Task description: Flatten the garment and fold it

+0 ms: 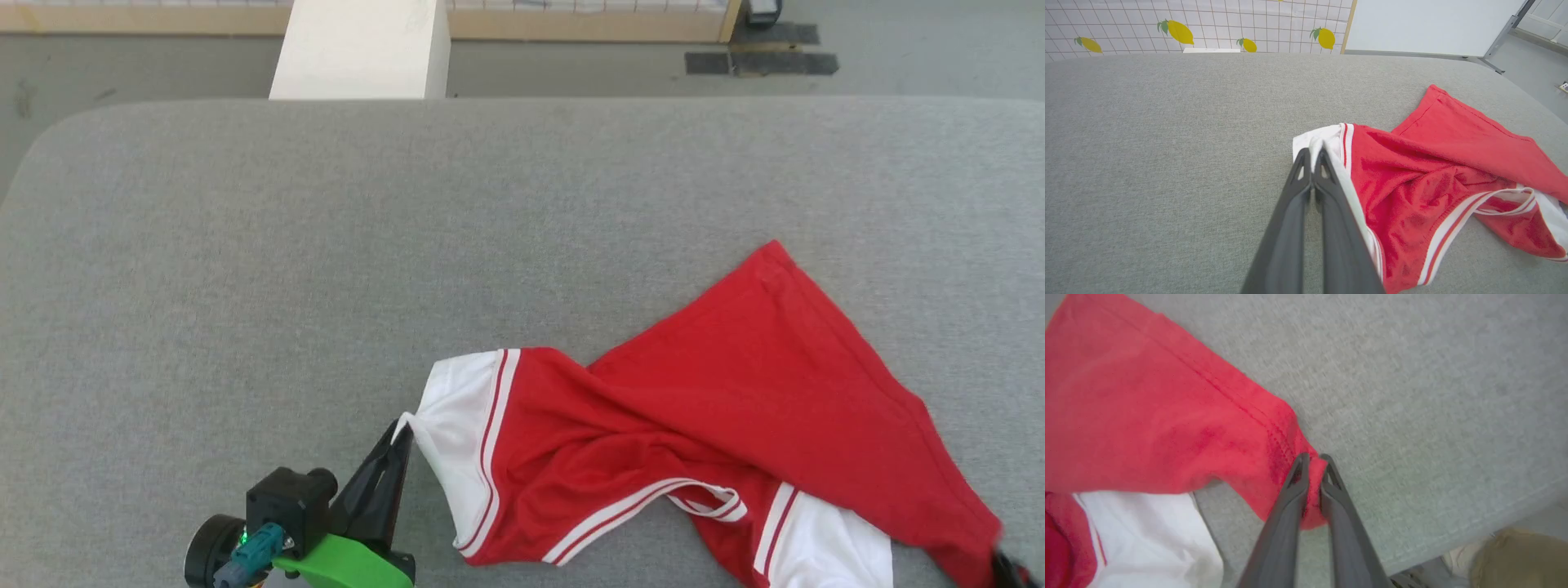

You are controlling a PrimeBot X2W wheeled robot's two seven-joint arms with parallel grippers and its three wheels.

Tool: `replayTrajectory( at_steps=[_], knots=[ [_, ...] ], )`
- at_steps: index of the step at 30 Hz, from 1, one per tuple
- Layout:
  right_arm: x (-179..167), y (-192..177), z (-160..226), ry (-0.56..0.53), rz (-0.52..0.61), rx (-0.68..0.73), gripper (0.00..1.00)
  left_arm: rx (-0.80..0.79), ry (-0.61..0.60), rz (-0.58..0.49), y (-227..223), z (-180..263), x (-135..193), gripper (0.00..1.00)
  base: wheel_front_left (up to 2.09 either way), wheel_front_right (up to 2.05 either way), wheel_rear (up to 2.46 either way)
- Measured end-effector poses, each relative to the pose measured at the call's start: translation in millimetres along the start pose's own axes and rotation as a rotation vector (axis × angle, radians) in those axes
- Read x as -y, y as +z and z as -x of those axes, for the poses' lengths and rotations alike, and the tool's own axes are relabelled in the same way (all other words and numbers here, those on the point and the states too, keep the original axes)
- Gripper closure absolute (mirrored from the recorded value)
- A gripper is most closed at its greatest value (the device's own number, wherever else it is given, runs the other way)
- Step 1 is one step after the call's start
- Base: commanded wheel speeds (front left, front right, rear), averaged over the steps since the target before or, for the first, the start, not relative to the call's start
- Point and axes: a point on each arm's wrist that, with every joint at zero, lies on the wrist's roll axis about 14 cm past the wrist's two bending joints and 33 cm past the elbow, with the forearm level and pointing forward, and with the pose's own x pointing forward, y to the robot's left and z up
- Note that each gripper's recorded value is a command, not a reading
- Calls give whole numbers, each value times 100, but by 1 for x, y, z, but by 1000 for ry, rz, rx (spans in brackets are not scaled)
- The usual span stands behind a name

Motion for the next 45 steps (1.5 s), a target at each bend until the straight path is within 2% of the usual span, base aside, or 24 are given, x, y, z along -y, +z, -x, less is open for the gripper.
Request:
replayTrajectory(
  at_steps=[3, 9, 13, 16, 21, 28, 34, 35, 36, 37, 45],
  knots=[
    [-25, 31, 5, 53, 73, 97, 0, 9, -13, -3, 3, 1, 4, 100, 0, 0, 0],
    [-92, 129, 20, 182, 275, 276, 0, 15, -31, 5, 5, -1, 9, 100, 0, 0, 0],
    [-141, 166, 13, 257, 401, 289, 0, 29, -37, 4, 10, -10, 9, 100, 0, 0, 0],
    [-170, 161, -10, 286, 541, 178, 0, 29, -40, 9, 10, -18, 9, 100, 0, 0, 0],
    [-206, 158, -57, 307, 622, 67, 0, 11, -39, 20, 2, -33, 7, 100, 0, 0, 0],
    [-217, 110, -114, 300, 700, -138, 0, -33, 0, 46, -15, -42, -4, 100, 0, 0, 0],
    [-222, 74, -141, 322, 717, -260, 0, -74, 46, 45, -30, -43, -19, 100, 0, 0, 0],
    [-225, 74, -144, 329, 711, -261, 34, -79, 51, 44, -32, -43, -22, 100, 0, 0, 0],
    [-227, 74, -146, 335, 710, -258, 60, -85, 57, 44, -34, -43, -24, 100, 0, 0, 0],
    [-228, 74, -148, 338, 711, -257, 100, -90, 62, 43, -35, -43, -25, 100, 0, 0, 0],
    [-230, 90, -145, 360, 673, -155, 100, -63, 99, 20, -29, -44, -39, 100, 0, 0, 0]
  ],
)
